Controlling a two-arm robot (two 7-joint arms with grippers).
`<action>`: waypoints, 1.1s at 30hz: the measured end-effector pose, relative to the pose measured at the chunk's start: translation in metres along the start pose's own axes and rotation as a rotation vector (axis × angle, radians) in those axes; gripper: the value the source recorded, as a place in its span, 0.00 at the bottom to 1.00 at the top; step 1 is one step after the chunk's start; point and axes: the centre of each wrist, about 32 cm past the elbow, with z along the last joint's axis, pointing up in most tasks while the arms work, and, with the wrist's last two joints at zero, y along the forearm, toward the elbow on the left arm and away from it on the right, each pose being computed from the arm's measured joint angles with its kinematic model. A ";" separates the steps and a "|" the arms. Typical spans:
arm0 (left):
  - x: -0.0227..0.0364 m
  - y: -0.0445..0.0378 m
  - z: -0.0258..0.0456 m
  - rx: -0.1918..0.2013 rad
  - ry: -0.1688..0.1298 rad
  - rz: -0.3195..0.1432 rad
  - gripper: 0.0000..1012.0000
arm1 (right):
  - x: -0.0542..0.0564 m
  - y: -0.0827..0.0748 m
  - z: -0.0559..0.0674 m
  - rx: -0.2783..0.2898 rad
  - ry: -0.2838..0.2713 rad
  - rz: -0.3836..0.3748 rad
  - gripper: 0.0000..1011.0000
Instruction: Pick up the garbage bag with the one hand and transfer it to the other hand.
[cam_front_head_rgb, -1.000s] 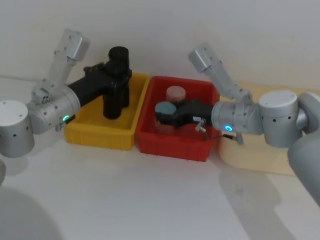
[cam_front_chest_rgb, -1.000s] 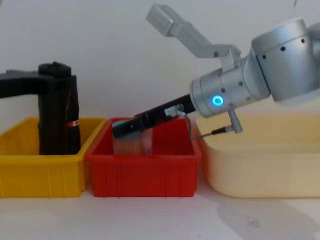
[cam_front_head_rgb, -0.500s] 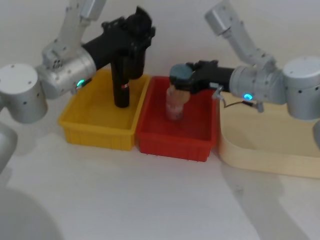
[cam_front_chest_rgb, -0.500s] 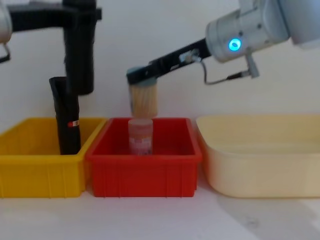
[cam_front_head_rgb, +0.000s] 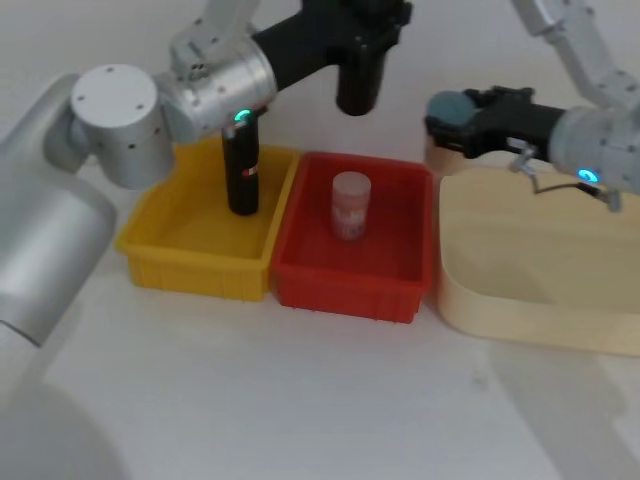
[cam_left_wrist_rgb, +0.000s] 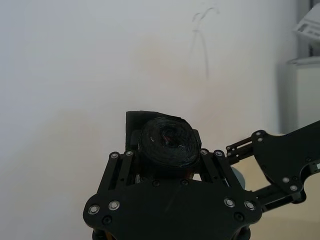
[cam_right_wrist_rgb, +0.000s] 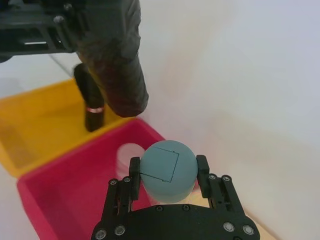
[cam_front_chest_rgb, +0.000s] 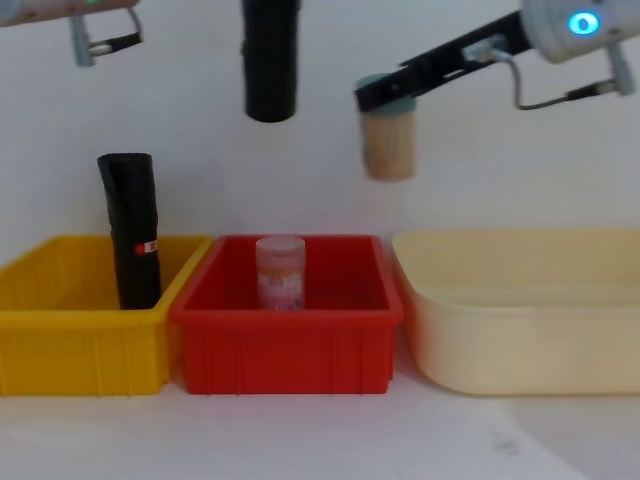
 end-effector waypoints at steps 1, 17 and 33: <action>-0.0006 -0.0038 -0.0003 -0.001 0.005 -0.008 0.50 | 0.001 -0.004 -0.002 -0.005 0.005 -0.011 0.64; -0.0129 -0.0441 -0.0233 0.004 0.123 -0.136 0.50 | 0.009 -0.087 -0.047 -0.084 0.100 -0.223 0.64; -0.0305 -0.1008 -0.0299 -0.085 0.228 -0.270 0.50 | 0.016 -0.124 -0.062 -0.123 0.117 -0.298 0.64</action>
